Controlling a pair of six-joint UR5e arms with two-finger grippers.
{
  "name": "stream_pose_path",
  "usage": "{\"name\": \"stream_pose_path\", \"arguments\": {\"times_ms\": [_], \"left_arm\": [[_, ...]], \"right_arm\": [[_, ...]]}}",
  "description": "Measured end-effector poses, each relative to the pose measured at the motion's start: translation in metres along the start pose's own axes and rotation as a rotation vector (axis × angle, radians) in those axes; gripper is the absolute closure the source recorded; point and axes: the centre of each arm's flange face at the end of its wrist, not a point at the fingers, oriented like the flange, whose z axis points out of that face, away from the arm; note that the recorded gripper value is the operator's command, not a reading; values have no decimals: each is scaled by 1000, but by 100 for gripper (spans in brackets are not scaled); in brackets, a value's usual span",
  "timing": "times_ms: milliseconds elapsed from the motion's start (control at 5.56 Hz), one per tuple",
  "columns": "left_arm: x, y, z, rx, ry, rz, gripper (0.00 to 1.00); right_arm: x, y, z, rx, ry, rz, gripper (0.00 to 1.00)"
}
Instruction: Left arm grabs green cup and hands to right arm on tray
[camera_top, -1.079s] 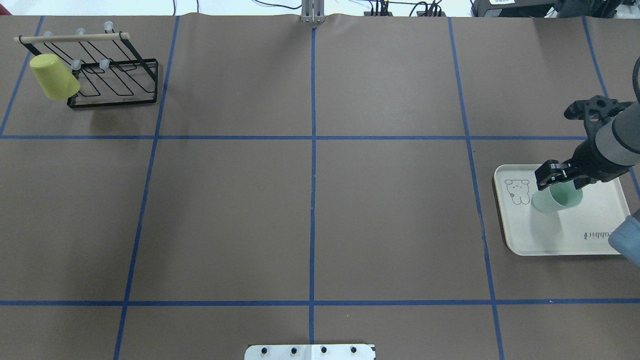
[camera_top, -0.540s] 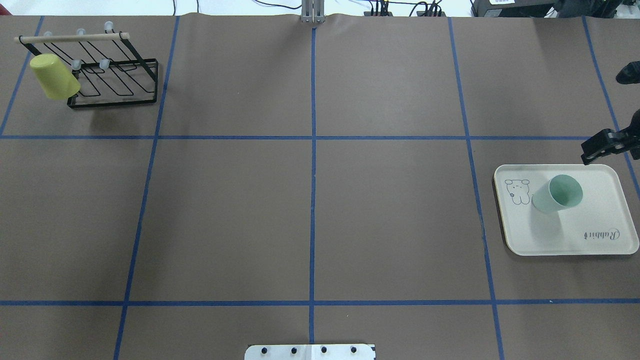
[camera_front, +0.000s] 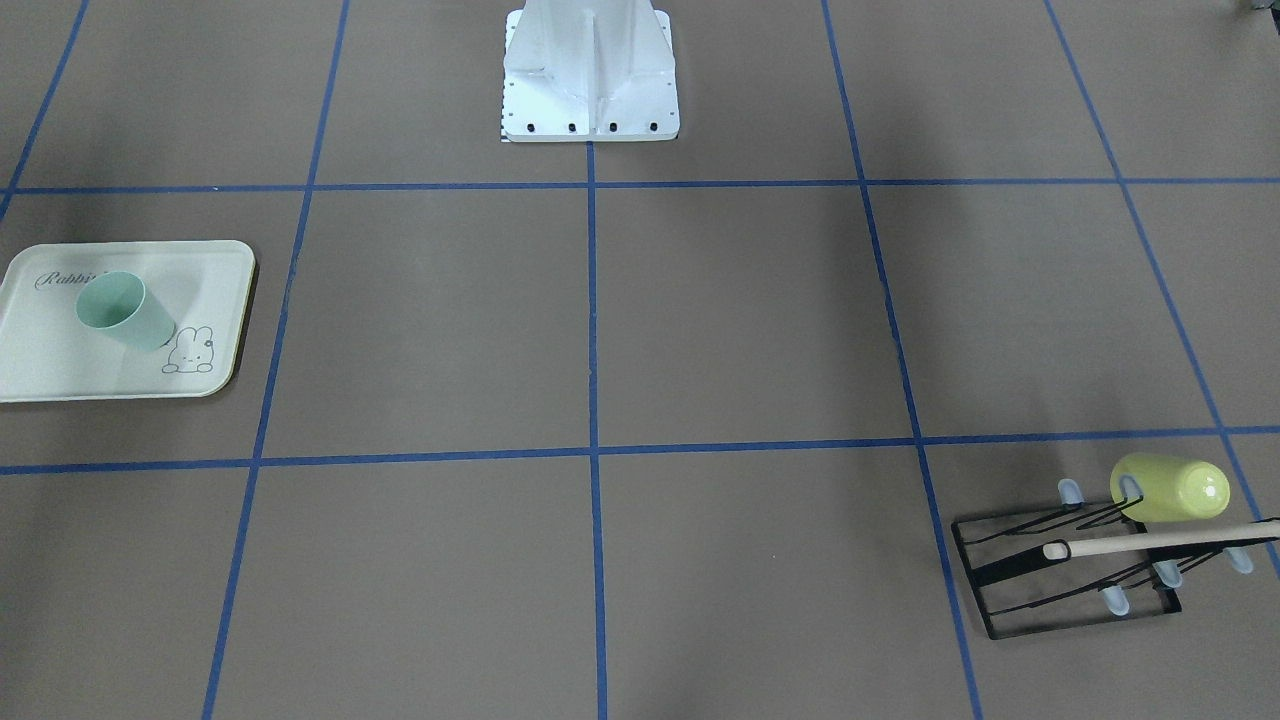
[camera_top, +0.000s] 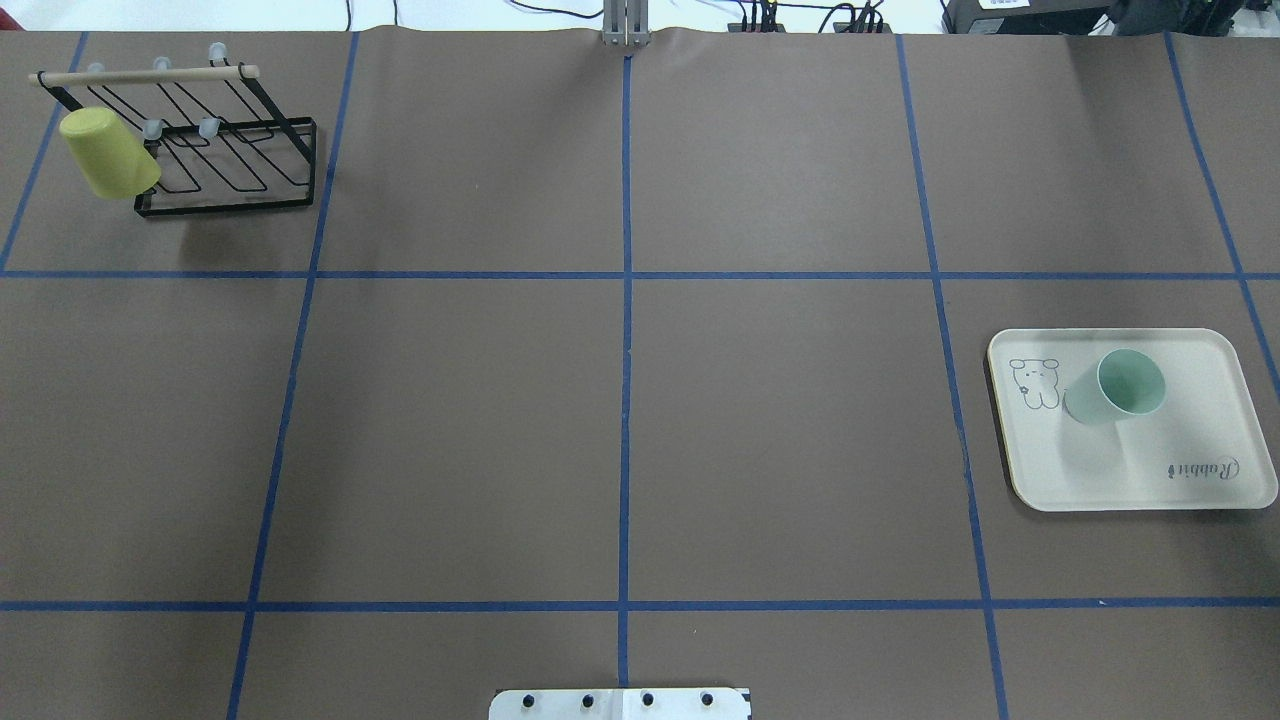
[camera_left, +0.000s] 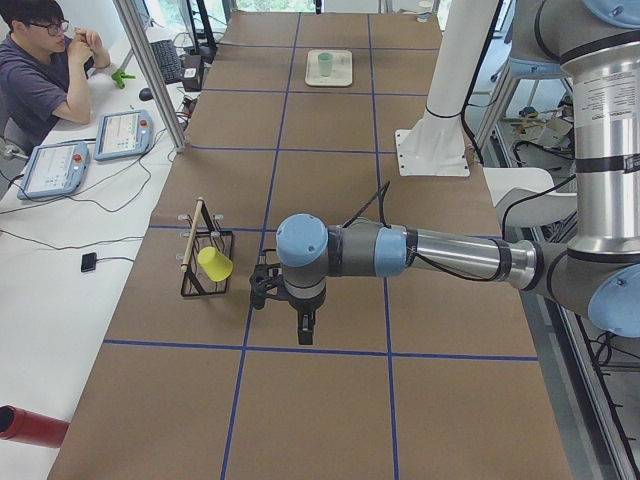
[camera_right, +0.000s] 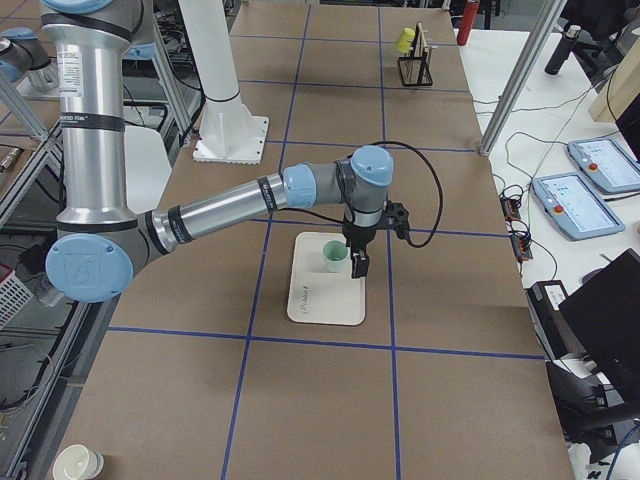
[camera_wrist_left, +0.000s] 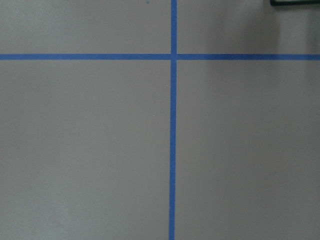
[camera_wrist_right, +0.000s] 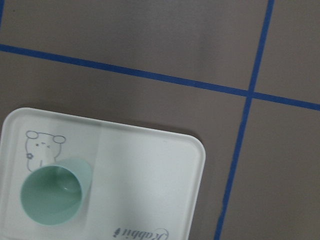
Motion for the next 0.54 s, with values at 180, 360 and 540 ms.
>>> {"name": "stream_pose_path", "arguments": {"times_ms": [180, 360, 540], "left_arm": [[3, 9, -6, 15, 6, -47, 0], [1, 13, -6, 31, -6, -50, 0], [-8, 15, 0, 53, -18, -32, 0]], "right_arm": [[40, 21, 8, -14, -1, -16, 0], [67, 45, 17, -30, -3, -11, 0], [85, 69, 23, -37, -6, 13, 0]]}}
